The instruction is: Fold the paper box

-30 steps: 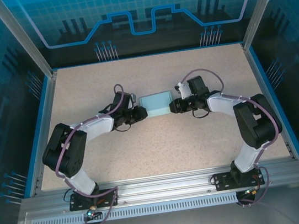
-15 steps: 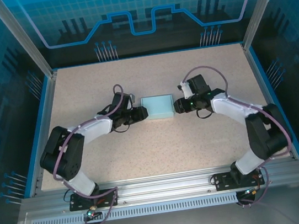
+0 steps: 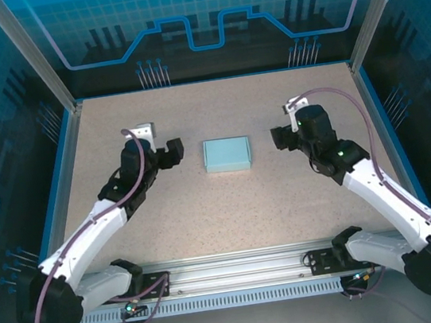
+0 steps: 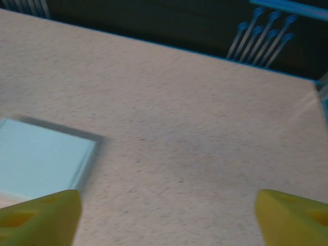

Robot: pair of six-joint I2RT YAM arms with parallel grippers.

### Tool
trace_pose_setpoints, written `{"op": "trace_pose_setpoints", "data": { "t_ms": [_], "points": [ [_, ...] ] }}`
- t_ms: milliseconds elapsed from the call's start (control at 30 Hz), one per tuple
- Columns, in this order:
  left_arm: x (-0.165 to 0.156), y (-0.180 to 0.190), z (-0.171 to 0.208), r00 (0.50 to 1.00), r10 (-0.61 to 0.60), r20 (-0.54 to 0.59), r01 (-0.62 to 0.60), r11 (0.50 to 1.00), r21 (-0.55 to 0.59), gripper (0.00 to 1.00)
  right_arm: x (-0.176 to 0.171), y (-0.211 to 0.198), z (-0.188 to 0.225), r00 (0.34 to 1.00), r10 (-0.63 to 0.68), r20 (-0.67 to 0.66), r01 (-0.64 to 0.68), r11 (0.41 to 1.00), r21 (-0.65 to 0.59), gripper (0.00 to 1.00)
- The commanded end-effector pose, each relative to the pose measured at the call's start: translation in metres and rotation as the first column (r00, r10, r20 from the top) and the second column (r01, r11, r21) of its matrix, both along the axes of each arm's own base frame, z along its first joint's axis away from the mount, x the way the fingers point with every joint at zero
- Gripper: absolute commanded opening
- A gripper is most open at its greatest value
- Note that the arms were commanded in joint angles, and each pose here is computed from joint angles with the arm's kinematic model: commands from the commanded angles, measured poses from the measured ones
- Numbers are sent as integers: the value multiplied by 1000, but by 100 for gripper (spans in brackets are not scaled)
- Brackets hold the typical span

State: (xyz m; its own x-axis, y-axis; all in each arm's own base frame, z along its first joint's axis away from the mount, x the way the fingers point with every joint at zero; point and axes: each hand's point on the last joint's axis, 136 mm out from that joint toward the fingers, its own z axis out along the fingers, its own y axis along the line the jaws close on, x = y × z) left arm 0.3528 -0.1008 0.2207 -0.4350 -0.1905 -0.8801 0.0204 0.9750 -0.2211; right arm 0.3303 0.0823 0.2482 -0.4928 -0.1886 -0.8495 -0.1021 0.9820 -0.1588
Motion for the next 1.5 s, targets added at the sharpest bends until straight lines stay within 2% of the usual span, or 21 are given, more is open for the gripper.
{"op": "trace_pose_setpoints", "data": {
  "t_ms": [0,167,267,400,567,767,900,1000,1200,1467],
  "points": [
    [-7,52,-4,980,187,63,-195,969,151,99,-3,-42,-24,985,-170,23,171,980,-99,98],
    [-13,89,-21,961,253,116,-272,941,202,99,2,-78,-66,948,-316,34,317,946,-66,100],
    [-8,103,-35,956,252,149,-282,929,238,99,9,-85,-92,942,-332,45,334,941,-54,100],
    [5,112,-60,962,245,119,-267,931,249,99,20,-83,-114,950,-305,70,309,950,-40,100],
    [19,103,-92,981,169,100,-189,947,258,99,33,-76,-131,964,-246,96,249,968,-21,100],
    [33,99,-100,981,125,147,-153,968,200,99,43,-68,-125,973,-169,155,175,984,-30,100],
    [39,94,-122,984,82,156,-112,974,196,99,47,-67,-123,974,-132,185,136,991,-8,100],
    [41,93,-124,987,72,144,-100,977,190,99,51,-65,-127,975,-100,198,89,994,61,100],
    [43,100,-125,986,99,134,-123,976,181,99,64,-53,-152,989,-15,149,4,997,71,100],
    [43,106,-125,982,134,133,-157,971,180,99,66,-58,-154,992,-7,122,-7,993,115,100]
  ]
}}
